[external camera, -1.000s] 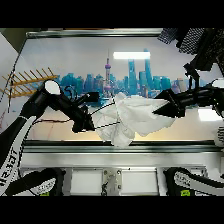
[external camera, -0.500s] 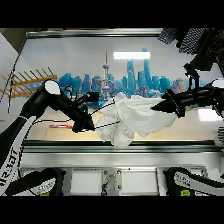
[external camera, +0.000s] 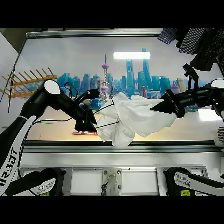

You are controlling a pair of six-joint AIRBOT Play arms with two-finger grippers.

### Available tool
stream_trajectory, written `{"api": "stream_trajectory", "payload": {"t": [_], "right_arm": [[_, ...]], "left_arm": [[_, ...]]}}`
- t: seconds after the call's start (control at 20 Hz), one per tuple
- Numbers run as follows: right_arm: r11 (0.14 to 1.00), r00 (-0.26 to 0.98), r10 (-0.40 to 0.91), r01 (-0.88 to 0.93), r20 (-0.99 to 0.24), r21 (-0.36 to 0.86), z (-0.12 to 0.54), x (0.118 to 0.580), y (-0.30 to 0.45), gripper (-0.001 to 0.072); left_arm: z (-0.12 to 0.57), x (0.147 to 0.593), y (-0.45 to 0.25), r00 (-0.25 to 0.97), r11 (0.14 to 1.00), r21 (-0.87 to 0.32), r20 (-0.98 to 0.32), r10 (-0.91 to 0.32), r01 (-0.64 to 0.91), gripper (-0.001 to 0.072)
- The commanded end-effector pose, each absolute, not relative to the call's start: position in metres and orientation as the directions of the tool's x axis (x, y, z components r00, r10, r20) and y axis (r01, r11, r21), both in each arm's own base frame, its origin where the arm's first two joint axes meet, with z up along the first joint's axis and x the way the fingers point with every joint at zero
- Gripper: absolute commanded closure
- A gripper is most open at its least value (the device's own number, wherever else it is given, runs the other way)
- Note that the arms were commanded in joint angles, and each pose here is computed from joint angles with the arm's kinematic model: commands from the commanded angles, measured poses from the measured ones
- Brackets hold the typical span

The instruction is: Fold the clothes and pants, and hang the long-sleeved shirts on hangers.

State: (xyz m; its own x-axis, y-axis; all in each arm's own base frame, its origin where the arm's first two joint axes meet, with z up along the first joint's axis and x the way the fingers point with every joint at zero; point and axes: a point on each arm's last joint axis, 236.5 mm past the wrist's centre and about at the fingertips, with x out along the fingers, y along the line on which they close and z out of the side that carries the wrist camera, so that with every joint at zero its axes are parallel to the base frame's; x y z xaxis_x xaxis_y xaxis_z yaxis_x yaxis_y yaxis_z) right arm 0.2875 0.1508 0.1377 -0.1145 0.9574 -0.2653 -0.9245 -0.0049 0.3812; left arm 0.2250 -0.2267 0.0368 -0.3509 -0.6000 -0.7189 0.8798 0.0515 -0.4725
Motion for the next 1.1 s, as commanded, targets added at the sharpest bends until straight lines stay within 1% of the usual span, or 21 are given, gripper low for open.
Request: {"api": "stream_trajectory", "payload": {"t": [0.0, 0.4, 0.55, 0.65, 0.75, 0.9, 1.0, 1.05], "right_arm": [[0.006, -0.103, 0.958, -0.926, -0.268, 0.378, 0.137, 0.29, 0.151, 0.0696], [0.008, -0.101, 0.958, -0.926, -0.268, 0.377, 0.137, 0.29, 0.15, 0.0698], [0.048, -0.068, 0.958, -0.919, -0.279, 0.391, 0.135, 0.298, 0.15, 0.0699], [0.057, -0.059, 0.958, -0.92, -0.282, 0.388, 0.134, 0.3, 0.15, 0.0699], [0.057, -0.059, 0.958, -0.92, -0.282, 0.388, 0.134, 0.3, 0.15, 0.0699], [0.073, -0.044, 0.957, -0.921, -0.287, 0.383, 0.133, 0.304, 0.15, 0.0699], [0.106, -0.009, 0.955, -0.923, -0.297, 0.369, 0.132, 0.311, 0.15, 0.0699], [0.128, 0.015, 0.952, -0.926, -0.305, 0.356, 0.132, 0.316, 0.15, 0.0699]], "left_arm": [[0.028, 0.226, -0.215, -0.347, 0.17, -0.51, -0.758, -0.553, 0.843, 0.0303], [0.029, 0.221, -0.213, -0.367, 0.262, -0.568, -0.754, -0.544, 0.78, 0.0302], [0.029, 0.22, -0.213, -0.371, 0.292, -0.584, -0.753, -0.543, 0.758, 0.0302], [0.031, 0.227, -0.208, -0.342, 0.343, -0.585, -0.756, -0.558, 0.734, 0.0302], [0.036, 0.245, -0.198, -0.26, 0.436, -0.569, -0.767, -0.586, 0.697, 0.0302], [0.055, 0.282, -0.169, -0.054, 0.601, -0.52, -0.781, -0.622, 0.606, 0.0303], [0.073, 0.305, -0.146, 0.103, 0.719, -0.509, -0.779, -0.619, 0.473, 0.0304], [0.082, 0.312, -0.137, 0.168, 0.76, -0.512, -0.774, -0.61, 0.4, 0.0304]]}}
